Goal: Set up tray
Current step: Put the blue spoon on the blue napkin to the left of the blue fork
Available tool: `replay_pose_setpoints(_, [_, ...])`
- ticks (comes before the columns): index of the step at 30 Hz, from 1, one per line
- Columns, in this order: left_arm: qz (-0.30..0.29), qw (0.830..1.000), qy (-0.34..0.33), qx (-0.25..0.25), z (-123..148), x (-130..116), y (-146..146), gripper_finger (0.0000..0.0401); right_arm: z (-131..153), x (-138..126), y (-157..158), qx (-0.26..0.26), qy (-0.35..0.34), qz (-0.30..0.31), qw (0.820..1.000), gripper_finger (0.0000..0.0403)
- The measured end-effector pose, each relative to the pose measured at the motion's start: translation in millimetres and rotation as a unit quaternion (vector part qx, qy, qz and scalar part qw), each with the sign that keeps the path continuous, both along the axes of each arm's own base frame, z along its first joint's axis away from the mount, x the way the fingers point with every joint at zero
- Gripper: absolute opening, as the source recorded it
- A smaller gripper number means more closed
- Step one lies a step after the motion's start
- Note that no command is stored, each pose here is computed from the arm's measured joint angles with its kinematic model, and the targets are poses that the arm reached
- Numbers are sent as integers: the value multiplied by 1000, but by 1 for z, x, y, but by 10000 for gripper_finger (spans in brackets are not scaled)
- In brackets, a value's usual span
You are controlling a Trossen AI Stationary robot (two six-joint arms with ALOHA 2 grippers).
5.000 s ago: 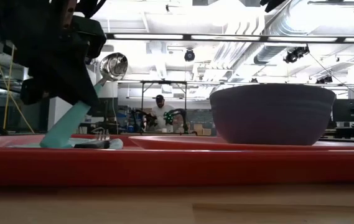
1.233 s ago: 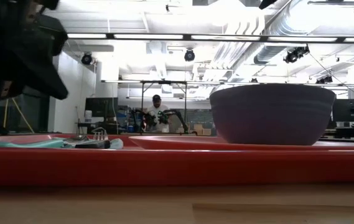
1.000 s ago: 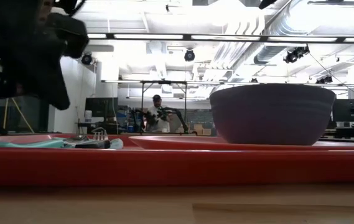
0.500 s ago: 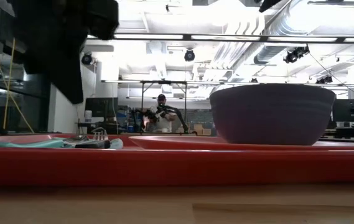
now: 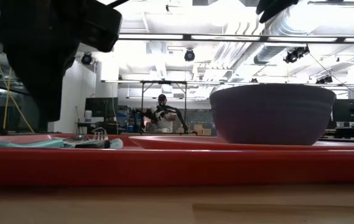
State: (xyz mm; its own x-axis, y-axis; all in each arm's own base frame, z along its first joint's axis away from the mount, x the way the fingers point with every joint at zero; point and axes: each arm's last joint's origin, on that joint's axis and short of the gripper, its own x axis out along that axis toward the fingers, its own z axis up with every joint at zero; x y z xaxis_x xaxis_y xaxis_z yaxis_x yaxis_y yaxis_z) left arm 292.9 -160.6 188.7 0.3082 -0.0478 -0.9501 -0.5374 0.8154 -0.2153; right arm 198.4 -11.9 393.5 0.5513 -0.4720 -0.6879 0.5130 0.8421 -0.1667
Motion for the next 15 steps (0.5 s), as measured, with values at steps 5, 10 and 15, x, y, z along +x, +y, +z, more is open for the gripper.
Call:
replay_pose_setpoints(5, [2,1000,-2,6,0,0,1,8,7,-6,0,-3,-28,-2,1000,298])
replay_pose_setpoints(10, [1,1000,7,7,-7,2,-1,8,10,-11,0,-4,-36,-2,999,298])
replay_pose_setpoints(15, [1,1000,18,10,-14,3,-2,8,10,-12,0,-4,-38,-1,999,298])
